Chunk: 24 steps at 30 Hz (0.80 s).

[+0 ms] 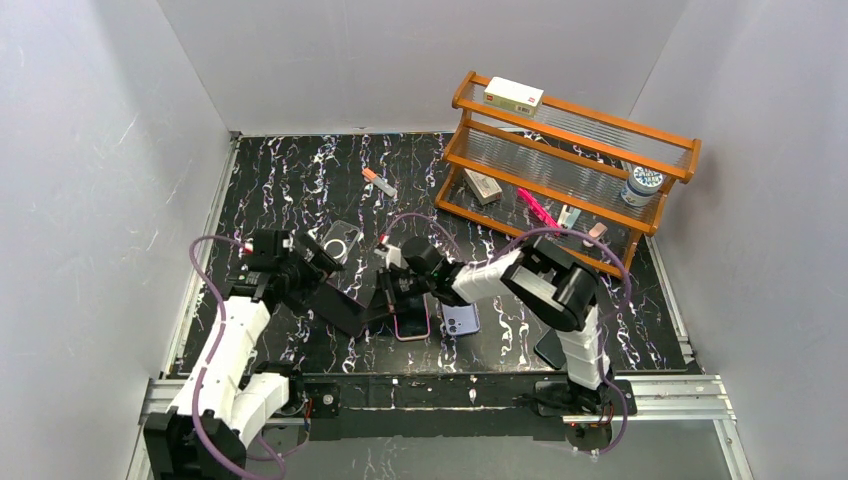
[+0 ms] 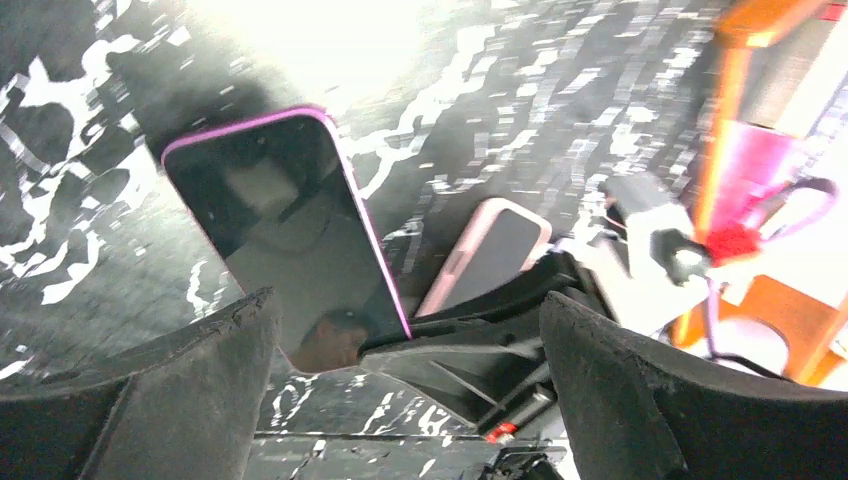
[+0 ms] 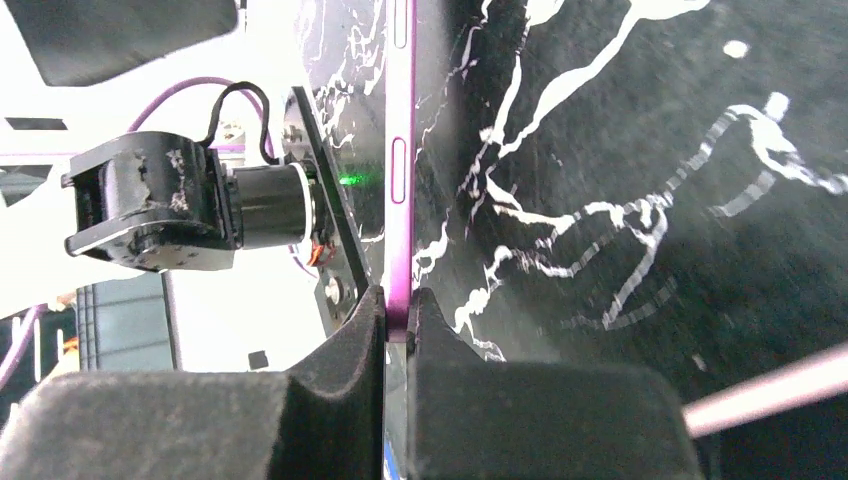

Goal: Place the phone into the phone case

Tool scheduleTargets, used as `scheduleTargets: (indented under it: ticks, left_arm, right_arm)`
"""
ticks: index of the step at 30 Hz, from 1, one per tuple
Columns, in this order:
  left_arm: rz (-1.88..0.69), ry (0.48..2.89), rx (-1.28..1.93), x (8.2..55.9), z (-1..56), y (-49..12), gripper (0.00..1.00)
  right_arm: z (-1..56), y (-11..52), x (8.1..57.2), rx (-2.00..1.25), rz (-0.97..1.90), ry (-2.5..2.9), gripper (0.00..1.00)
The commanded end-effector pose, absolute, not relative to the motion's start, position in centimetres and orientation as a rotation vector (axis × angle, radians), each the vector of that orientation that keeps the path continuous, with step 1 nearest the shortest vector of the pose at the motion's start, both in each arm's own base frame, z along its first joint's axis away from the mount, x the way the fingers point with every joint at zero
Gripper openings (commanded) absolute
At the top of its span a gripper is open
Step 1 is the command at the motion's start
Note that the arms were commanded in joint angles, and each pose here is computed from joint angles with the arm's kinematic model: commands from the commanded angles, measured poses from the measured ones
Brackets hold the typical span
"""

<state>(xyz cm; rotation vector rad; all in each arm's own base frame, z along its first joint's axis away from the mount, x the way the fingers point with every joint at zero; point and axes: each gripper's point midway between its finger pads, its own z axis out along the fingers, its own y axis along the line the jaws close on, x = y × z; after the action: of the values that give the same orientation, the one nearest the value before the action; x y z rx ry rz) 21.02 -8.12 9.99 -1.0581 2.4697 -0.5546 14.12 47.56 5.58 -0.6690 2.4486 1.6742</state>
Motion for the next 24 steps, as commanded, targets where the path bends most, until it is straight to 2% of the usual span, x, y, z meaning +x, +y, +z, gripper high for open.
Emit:
scheduleTargets:
  ticks: [1,8,13,18,24]
  left_arm:
    - [-0.667,2.359,-0.771,22.6,16.1,-9.0,0.98]
    - [-0.653,2.31,-0.568,25.0,19.5,-9.2,0.96]
    - [-0.501,2.298,-0.455,27.6,20.5,-7.6,0.96]
    - [-0.298,2.361,-0.389,30.1,19.0,-5.5,0.96]
    - [-0.181,2.495,-0.299,33.0,14.7,-4.8,0.95]
  right_arm:
    - [11.2,46.3,16.6,-0.591,1.751,2.266,0.01]
    - [14.5,41.1,19.0,-0.432,1.73,2.209,0.01]
    - [14.0,36.2,21.0,-0.228,1.495,2.302,0.01]
    - [14.9,33.0,20.8,-0.125,1.392,2.322,0.01]
    - [17.2,30.1,20.6,-0.056,1.293,2.249,0.01]
